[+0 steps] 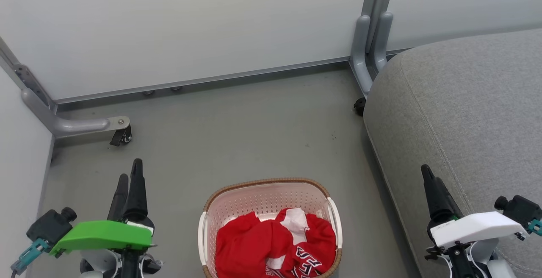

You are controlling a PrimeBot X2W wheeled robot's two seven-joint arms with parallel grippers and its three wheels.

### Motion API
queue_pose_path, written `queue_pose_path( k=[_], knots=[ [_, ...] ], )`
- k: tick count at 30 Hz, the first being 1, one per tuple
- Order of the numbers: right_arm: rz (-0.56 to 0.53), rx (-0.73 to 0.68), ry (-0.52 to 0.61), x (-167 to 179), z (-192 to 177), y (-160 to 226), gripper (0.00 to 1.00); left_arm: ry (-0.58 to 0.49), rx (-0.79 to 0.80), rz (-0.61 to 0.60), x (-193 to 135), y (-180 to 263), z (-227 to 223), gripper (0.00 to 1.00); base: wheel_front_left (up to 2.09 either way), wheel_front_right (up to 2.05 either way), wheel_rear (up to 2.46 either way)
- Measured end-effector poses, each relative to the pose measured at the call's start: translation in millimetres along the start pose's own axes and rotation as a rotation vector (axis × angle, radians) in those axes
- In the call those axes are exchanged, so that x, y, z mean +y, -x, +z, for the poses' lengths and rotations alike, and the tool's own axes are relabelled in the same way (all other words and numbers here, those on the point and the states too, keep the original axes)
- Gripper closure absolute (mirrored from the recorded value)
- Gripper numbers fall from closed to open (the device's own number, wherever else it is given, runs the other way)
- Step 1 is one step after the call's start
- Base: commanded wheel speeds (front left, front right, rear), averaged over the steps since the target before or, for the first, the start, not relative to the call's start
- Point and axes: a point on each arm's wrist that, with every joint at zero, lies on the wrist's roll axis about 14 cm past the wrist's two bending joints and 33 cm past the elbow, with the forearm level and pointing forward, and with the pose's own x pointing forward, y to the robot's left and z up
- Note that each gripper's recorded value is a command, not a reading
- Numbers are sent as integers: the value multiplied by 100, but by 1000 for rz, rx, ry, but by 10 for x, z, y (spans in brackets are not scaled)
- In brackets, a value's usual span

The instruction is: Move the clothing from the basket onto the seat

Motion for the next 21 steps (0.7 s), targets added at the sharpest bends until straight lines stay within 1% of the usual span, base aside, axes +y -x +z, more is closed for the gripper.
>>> queue_pose_path(
  k=[9, 21],
  knots=[
    [35, 3, 139, 99, -45, 21, 0, -152, -4, -17, -64, 41, -37, 0, 0, 0, 0],
    [59, -12, 295, 147, -45, 71, 0, -305, -22, -59, -174, 85, -47, 0, 0, 0, 0]
  ],
)
